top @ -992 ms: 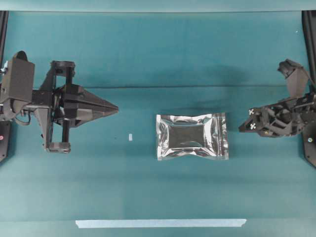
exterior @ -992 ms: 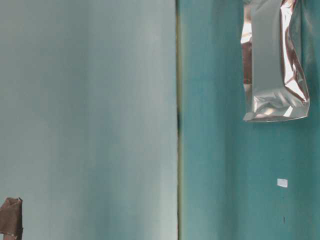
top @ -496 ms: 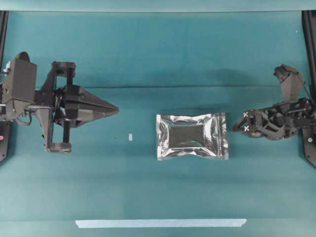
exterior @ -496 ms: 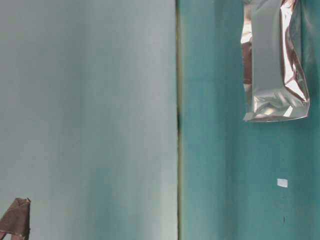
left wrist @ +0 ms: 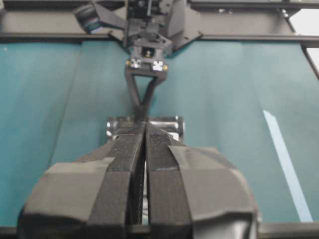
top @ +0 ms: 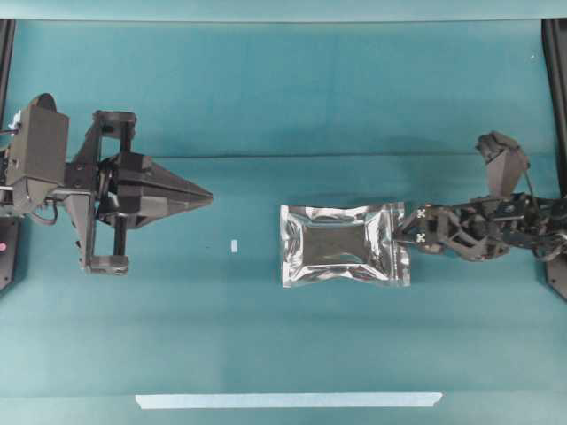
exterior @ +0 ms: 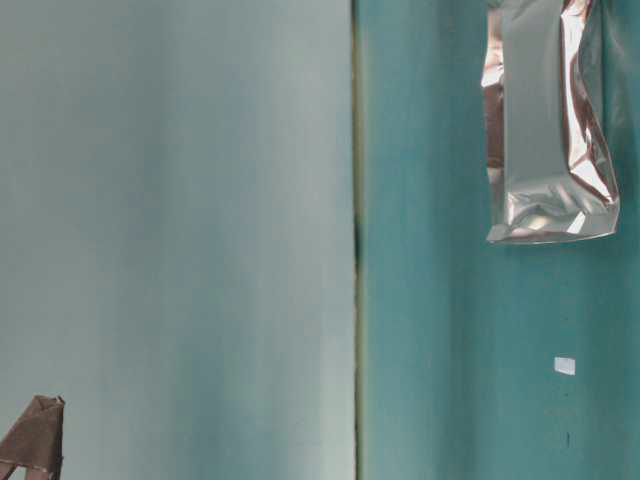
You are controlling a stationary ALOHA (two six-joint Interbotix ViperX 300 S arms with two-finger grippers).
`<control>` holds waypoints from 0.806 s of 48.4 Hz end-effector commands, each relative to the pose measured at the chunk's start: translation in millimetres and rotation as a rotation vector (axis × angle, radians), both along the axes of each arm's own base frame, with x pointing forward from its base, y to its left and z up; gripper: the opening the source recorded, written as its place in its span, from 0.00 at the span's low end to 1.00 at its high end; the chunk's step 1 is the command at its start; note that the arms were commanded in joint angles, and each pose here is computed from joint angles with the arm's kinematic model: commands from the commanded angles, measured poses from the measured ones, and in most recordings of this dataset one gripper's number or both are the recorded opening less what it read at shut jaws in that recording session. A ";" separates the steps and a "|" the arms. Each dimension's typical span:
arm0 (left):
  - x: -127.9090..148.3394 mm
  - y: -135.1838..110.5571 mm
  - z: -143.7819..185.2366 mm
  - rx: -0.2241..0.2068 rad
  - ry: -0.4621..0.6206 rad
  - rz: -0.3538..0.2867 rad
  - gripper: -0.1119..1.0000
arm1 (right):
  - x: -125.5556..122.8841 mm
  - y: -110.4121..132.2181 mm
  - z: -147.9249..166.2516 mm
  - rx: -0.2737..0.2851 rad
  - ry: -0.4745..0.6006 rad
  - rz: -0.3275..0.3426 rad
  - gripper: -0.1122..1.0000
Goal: Hand over the silver zip bag and make it stand upright.
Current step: 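Close the right gripper on the bag's right edge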
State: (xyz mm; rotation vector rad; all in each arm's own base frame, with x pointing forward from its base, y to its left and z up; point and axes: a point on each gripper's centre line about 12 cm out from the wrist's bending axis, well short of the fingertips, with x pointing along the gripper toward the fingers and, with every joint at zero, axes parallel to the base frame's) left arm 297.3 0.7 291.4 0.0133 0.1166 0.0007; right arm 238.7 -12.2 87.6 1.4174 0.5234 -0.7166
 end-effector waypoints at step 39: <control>2.3 1.3 10.6 -0.003 -0.031 0.004 0.09 | 28.1 15.5 -10.1 0.009 0.025 0.042 0.89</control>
